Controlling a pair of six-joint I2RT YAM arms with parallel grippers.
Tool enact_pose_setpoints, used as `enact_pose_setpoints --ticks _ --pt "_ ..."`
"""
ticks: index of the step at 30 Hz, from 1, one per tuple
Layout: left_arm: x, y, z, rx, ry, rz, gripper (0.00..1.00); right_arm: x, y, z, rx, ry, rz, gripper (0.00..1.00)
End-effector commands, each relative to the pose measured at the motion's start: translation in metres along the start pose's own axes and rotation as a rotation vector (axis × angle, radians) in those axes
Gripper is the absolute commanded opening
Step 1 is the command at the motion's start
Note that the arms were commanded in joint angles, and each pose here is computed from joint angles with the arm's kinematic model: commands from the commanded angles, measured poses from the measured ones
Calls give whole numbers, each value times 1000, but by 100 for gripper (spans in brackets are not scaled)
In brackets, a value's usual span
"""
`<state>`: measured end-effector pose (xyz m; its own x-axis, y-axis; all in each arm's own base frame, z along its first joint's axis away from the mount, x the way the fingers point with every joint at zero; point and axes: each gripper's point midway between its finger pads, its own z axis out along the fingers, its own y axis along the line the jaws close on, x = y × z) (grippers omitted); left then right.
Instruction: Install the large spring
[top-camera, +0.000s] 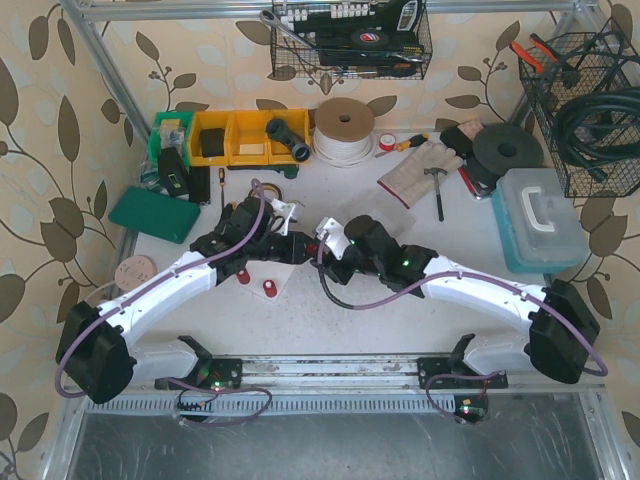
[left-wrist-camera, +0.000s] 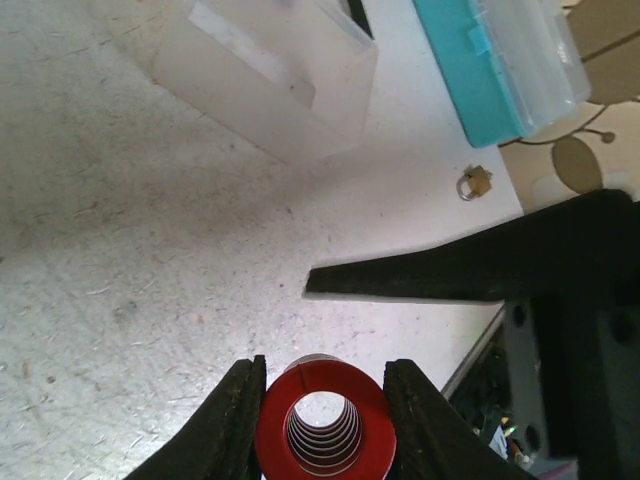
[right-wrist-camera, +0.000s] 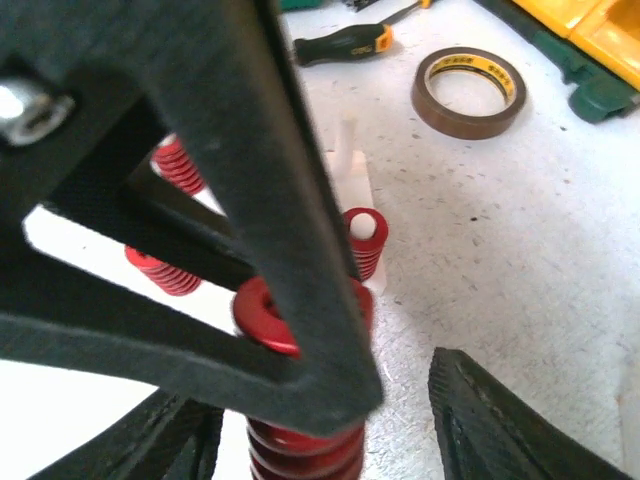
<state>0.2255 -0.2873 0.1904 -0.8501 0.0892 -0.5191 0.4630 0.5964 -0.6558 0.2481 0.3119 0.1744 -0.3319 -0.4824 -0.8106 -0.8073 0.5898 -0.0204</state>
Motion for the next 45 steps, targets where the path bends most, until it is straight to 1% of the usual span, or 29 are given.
enact_pose_setpoints --ticks 1,2,6,7,9,10,16,21,24,32,39,45 --pt "-18 -4 -12 -57 -58 11 0 -21 -10 -15 66 -52 -13 66" --pt "-20 -1 -13 -84 -69 14 0 -22 -11 -18 73 -56 -22 71" --pt "-33 15 -27 -217 -141 46 0 -20 -17 -32 105 -59 -46 80" --pt "-38 21 -32 -262 -164 57 0 -20 -19 -37 118 -62 -52 85" --pt "-47 35 -42 -364 -217 82 0 -18 -25 -46 157 -74 -54 99" --pt "-51 42 -47 -410 -242 92 0 -18 -29 -51 177 -84 -54 100" --pt "-72 79 -79 -695 -375 134 0 -2 -56 -75 311 -125 -43 100" --pt "-82 98 -86 -832 -408 185 0 2 -71 -92 346 -207 12 100" --pt "-84 102 -79 -855 -383 208 0 3 -74 -94 352 -228 28 99" --pt "-79 121 -59 -892 -354 227 0 6 -75 -89 342 -207 34 99" --pt "-75 135 -50 -913 -334 215 0 7 -75 -91 345 -208 34 99" --pt "-69 143 -42 -898 -305 185 0 7 -77 -91 349 -206 33 99"
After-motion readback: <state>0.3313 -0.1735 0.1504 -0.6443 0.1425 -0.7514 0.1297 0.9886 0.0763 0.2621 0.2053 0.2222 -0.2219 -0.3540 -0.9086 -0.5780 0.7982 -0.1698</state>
